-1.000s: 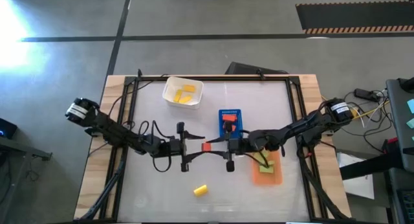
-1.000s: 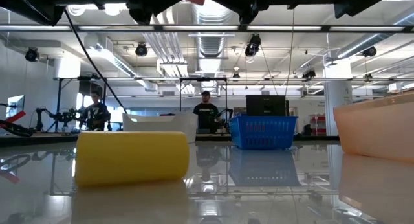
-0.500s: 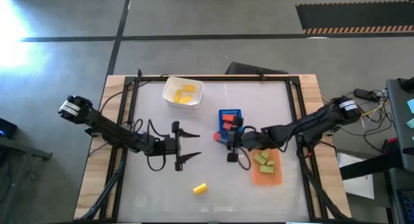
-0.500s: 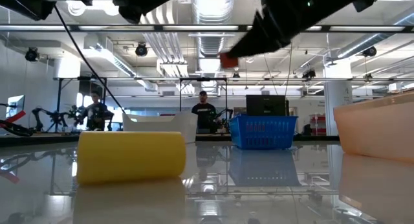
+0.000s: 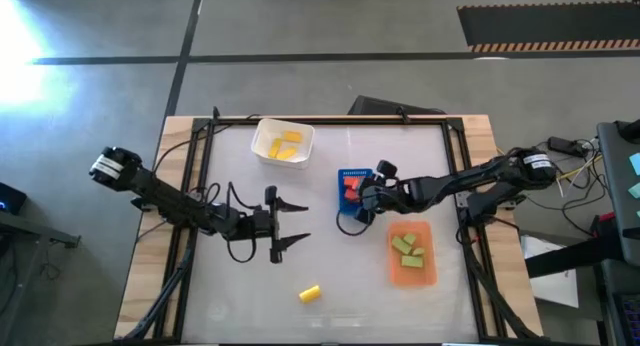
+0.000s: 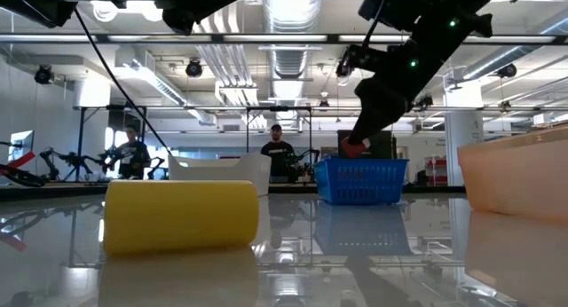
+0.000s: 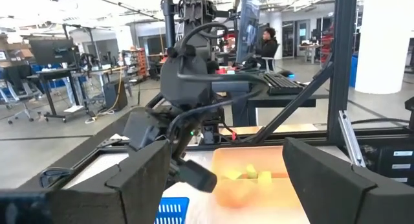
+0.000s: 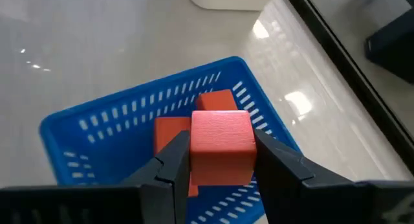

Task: Sort & place blocks by color
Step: Put the orange block into the blue bin, then put the yellow block into the white bin

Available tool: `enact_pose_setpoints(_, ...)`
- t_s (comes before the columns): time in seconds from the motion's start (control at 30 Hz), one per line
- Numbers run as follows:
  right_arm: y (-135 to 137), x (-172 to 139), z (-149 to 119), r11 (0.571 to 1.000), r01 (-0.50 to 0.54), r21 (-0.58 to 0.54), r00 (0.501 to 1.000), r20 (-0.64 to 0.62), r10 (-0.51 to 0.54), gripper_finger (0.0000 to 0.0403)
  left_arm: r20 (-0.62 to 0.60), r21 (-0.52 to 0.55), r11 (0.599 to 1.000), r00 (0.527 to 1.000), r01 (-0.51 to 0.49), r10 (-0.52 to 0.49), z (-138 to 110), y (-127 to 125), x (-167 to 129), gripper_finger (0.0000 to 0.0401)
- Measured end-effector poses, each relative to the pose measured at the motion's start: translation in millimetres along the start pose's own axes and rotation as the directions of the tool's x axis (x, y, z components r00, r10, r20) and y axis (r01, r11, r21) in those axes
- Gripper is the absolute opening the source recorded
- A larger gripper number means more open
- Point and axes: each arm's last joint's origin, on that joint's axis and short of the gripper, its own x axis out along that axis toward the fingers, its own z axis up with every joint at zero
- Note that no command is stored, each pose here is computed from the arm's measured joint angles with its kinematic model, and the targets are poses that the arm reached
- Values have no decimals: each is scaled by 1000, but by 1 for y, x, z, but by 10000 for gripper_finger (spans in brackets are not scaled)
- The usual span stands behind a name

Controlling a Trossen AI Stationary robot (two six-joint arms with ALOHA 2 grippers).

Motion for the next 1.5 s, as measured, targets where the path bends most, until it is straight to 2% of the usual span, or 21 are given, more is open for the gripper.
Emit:
enact_pose_setpoints(0.33, 7, 16, -3, 1000, 0, 3, 1000, -8, 0, 122, 1, -4, 1000, 1000, -1, 1, 0, 0, 0, 281)
enact_pose_setpoints(0.57, 9, 18, -5, 1000, 1, -2, 1000, -16, -1, 184, -1, -10, 1000, 1000, 0, 0, 0, 0, 0, 281)
enact_pose_setpoints(0.67, 8, 16, -4, 1000, 0, 3, 1000, -9, 0, 193, -17, -74, 997, 1000, 0, -1, -2, -1, 0, 281)
enact_pose_setpoints(0.73, 7, 14, -2, 1000, -2, 7, 1000, -2, 2, 193, -61, -111, 994, 998, -15, 8, -6, -1, 0, 281)
enact_pose_setpoints(0.83, 4, 10, 0, 1000, -5, 15, 1000, 11, 5, 189, -197, -131, 990, 980, -54, 27, -13, -4, 2, 281)
enact_pose_setpoints(0.9, 3, 6, 2, 1000, -10, 22, 1000, 26, 9, 186, -311, -134, 988, 950, -80, 35, -14, -6, 6, 281)
enact_pose_setpoints(1.0, 1, -4, 6, 999, -28, 32, 998, 53, 26, 186, -488, -112, 986, 871, -120, 51, -12, -10, 9, 281)
enact_pose_setpoints(1.1, 3, -17, 9, 995, -91, 31, 992, 89, 88, 186, -576, -66, 991, 815, -113, 55, -7, -17, 10, 281)
enact_pose_setpoints(1.2, 10, -33, 12, 979, -203, 17, 972, 121, 200, 185, -568, -75, 993, 822, -93, 34, 2, -24, 12, 281)
enact_pose_setpoints(1.37, 37, -60, 16, 903, -430, -16, 879, 222, 422, 185, -561, -84, 994, 828, -65, 7, 8, -31, 9, 281)
enact_pose_setpoints(1.5, 66, -76, 16, 850, -521, -78, 806, 284, 520, 185, -556, -89, 994, 831, -57, -2, 10, -32, 6, 281)
